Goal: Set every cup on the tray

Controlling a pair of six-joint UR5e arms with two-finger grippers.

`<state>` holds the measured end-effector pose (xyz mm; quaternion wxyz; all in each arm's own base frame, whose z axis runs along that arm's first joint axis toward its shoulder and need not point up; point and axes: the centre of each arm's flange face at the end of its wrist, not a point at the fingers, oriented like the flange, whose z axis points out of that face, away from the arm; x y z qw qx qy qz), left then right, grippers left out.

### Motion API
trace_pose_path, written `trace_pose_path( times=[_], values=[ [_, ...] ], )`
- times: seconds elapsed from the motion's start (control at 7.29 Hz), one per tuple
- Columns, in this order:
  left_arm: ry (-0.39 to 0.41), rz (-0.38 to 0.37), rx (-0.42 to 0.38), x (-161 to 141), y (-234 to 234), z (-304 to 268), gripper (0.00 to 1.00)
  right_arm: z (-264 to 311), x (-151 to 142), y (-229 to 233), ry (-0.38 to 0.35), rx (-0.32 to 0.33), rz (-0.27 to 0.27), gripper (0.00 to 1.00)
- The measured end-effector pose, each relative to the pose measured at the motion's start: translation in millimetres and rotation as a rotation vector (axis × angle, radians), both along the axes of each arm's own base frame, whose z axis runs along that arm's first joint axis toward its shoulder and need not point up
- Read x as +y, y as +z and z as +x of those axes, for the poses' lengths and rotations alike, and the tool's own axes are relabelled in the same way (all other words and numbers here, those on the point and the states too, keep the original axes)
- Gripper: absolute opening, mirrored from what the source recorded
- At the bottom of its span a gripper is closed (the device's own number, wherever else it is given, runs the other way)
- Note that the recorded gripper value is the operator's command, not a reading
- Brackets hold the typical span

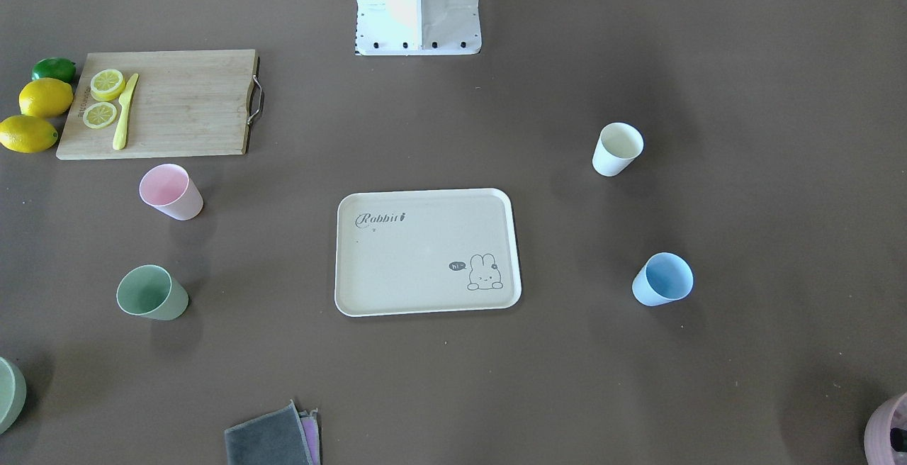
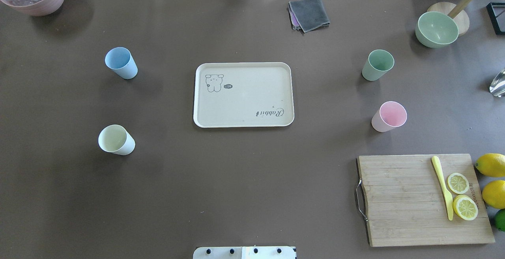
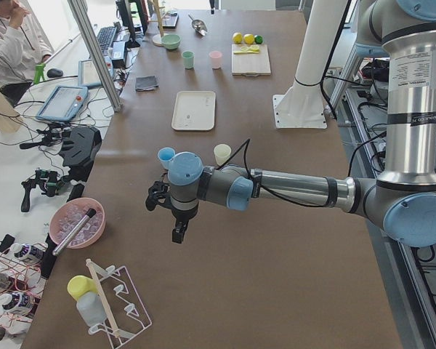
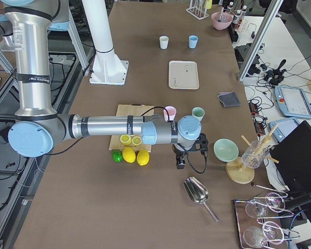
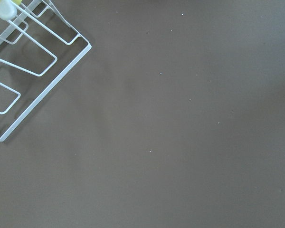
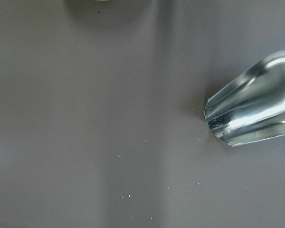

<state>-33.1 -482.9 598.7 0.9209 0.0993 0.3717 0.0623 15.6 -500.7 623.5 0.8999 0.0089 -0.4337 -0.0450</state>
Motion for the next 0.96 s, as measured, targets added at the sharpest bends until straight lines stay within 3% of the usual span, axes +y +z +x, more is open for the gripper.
trace_pose_path(
  times=[0.27, 0.96],
  values=[
    [0.002, 0.023, -0.006, 0, -10, 0, 0.98, 0, 0, 0, 0.002, 0.000, -0.003, 1.00],
    [-0.001, -0.015, -0.008, 7, 6, -1, 0.98, -1, -6, -6, 0.007, -0.005, 0.002, 1.00]
  ],
)
